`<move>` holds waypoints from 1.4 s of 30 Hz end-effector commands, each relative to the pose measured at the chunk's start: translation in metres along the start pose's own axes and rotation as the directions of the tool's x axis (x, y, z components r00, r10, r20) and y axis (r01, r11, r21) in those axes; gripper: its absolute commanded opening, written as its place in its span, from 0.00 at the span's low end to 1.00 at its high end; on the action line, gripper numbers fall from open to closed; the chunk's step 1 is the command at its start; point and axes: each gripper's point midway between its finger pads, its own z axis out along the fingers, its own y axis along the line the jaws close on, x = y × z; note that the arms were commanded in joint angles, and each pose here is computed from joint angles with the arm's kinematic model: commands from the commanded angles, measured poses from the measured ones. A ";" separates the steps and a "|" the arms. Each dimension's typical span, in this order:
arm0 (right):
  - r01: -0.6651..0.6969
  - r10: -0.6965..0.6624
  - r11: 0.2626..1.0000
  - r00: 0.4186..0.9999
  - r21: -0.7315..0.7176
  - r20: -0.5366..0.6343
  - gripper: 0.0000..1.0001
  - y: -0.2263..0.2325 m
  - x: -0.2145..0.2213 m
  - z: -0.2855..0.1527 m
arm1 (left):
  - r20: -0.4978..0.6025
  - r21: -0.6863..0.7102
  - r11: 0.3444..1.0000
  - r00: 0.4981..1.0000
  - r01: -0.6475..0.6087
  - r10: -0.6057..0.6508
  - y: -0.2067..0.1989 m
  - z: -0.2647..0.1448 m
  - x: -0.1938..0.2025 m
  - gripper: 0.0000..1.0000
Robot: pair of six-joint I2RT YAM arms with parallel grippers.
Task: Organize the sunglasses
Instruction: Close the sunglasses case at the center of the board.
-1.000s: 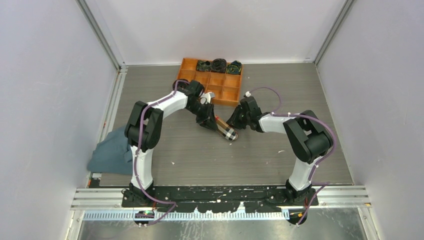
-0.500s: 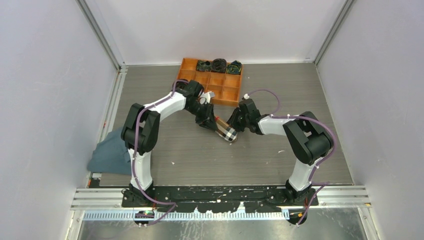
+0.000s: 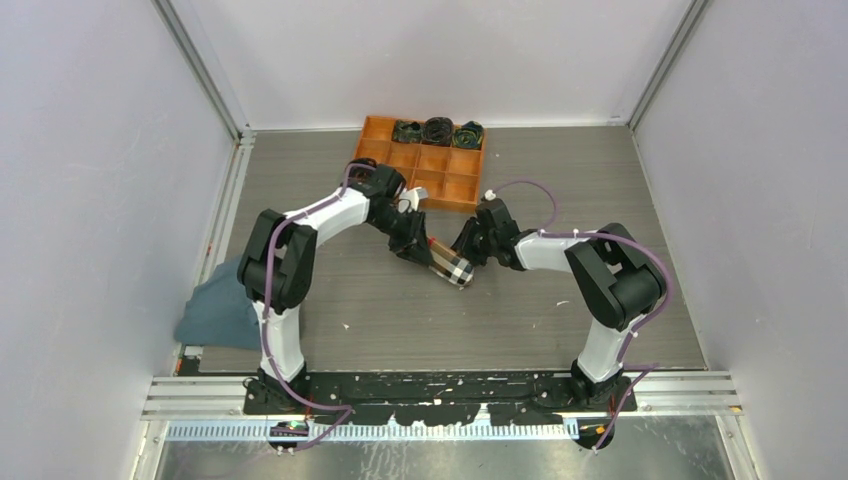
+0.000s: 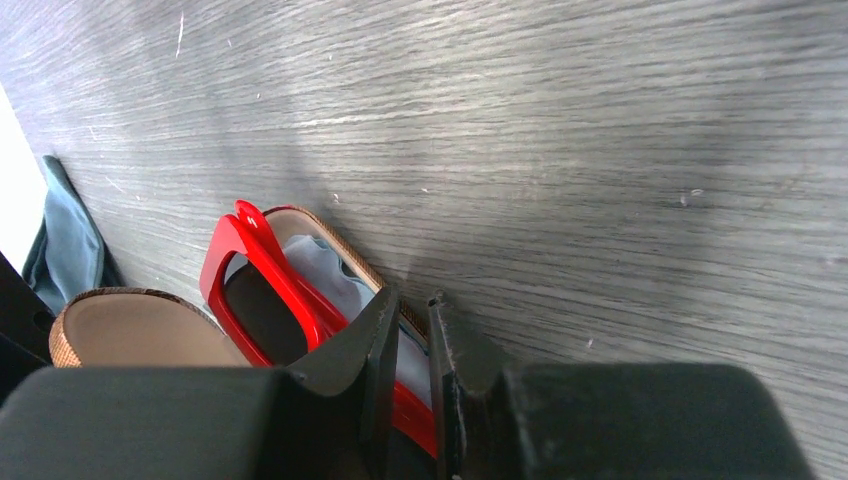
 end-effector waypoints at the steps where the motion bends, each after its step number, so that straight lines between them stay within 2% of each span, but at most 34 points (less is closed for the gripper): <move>1: 0.003 -0.004 1.000 0.996 -0.012 -0.092 0.24 0.004 0.028 -0.006 | 0.065 0.020 0.996 0.994 -0.090 0.088 -0.017 -0.011 -0.007 0.20; 18: 0.011 -0.012 1.000 0.996 -0.017 -0.085 0.24 0.008 0.025 -0.010 | 0.065 -0.003 0.995 0.993 -0.099 0.099 -0.017 -0.024 0.012 0.31; 34: 0.020 -0.021 1.000 0.996 -0.022 -0.092 0.23 0.012 0.028 -0.010 | 0.057 0.037 0.995 0.995 -0.088 0.086 -0.022 -0.021 0.022 0.31; 42: 0.037 -0.038 0.999 0.995 -0.016 -0.096 0.24 0.011 0.032 -0.010 | 0.101 0.013 0.998 0.993 -0.069 0.067 -0.019 -0.016 0.006 0.31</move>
